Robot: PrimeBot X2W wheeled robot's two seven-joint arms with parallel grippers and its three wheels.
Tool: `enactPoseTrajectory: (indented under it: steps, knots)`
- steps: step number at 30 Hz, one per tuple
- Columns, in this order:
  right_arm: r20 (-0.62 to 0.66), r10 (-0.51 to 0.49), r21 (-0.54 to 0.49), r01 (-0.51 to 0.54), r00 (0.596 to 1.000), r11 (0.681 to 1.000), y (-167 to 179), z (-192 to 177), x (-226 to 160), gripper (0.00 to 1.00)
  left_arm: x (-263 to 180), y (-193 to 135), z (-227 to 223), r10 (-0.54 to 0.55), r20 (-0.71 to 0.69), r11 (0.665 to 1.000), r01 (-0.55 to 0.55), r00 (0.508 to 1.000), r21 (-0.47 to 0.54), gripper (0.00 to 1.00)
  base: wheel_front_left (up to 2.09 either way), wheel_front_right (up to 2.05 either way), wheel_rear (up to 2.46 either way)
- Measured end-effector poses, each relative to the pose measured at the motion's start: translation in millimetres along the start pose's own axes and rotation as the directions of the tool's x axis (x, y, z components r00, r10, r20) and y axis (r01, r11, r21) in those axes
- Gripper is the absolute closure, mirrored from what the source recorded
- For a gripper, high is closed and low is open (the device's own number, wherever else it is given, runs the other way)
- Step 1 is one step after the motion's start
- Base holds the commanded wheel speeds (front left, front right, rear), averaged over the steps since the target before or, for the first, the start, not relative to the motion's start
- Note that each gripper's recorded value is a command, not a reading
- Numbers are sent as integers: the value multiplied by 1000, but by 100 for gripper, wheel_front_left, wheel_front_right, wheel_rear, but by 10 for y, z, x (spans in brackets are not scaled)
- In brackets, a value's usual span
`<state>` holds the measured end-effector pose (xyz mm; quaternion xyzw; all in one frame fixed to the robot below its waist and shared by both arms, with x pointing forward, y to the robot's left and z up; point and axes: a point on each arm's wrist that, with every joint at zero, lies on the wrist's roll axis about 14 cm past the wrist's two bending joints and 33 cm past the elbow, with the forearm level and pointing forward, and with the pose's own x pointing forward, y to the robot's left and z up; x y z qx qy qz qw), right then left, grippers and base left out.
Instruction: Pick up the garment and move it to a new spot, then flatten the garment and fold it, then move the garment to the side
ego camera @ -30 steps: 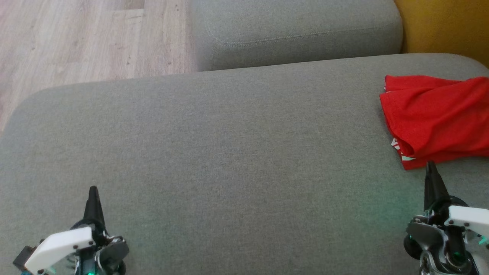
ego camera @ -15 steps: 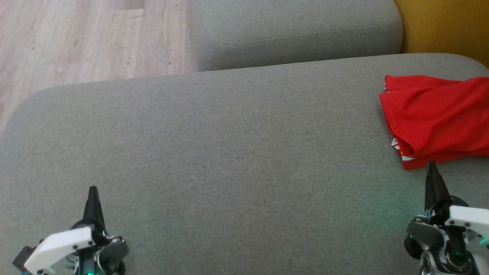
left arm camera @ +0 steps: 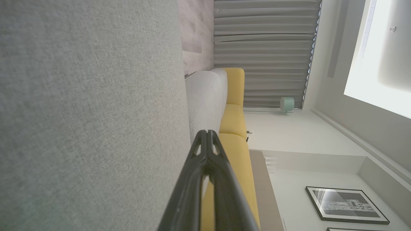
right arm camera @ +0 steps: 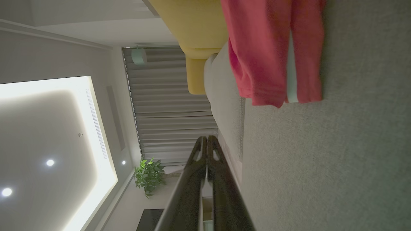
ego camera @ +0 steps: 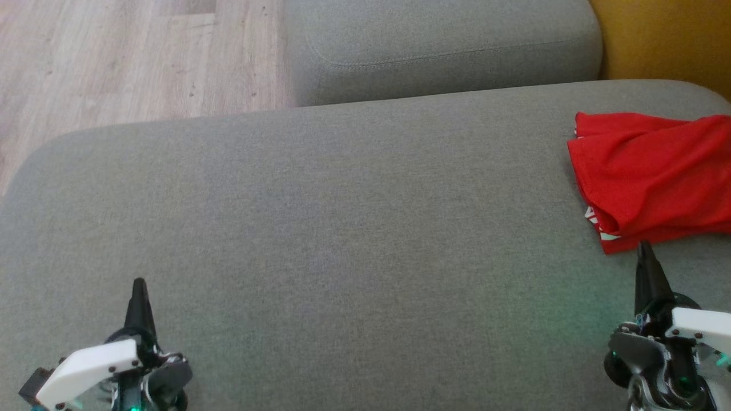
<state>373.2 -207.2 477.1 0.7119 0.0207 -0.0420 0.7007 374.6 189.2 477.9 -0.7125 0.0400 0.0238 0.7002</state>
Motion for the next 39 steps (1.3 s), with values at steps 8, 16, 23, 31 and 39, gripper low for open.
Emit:
enactPoseTrajectory:
  steps: [8,16,23,31,39]
  knots:
    - [2,0,0,0,1000,1000,0,4,0,100,0,0,3,0,2,1000,0,1000,-1,100,0,0,0]
    - [3,0,2,0,1000,1000,-1,3,-1,100,0,1,1,1,1,1000,-1,1000,4,100,0,0,0]
    - [1,0,1,0,1000,1000,-1,1,-1,100,0,1,0,0,1,1000,0,1000,3,100,0,0,0]
    - [3,0,0,0,1000,1000,-2,5,-2,100,-1,2,1,1,2,1000,-1,1000,2,100,0,0,0]
    - [3,0,1,0,1000,1000,-2,4,-2,100,-1,2,3,0,2,1000,0,1000,3,100,0,0,0]
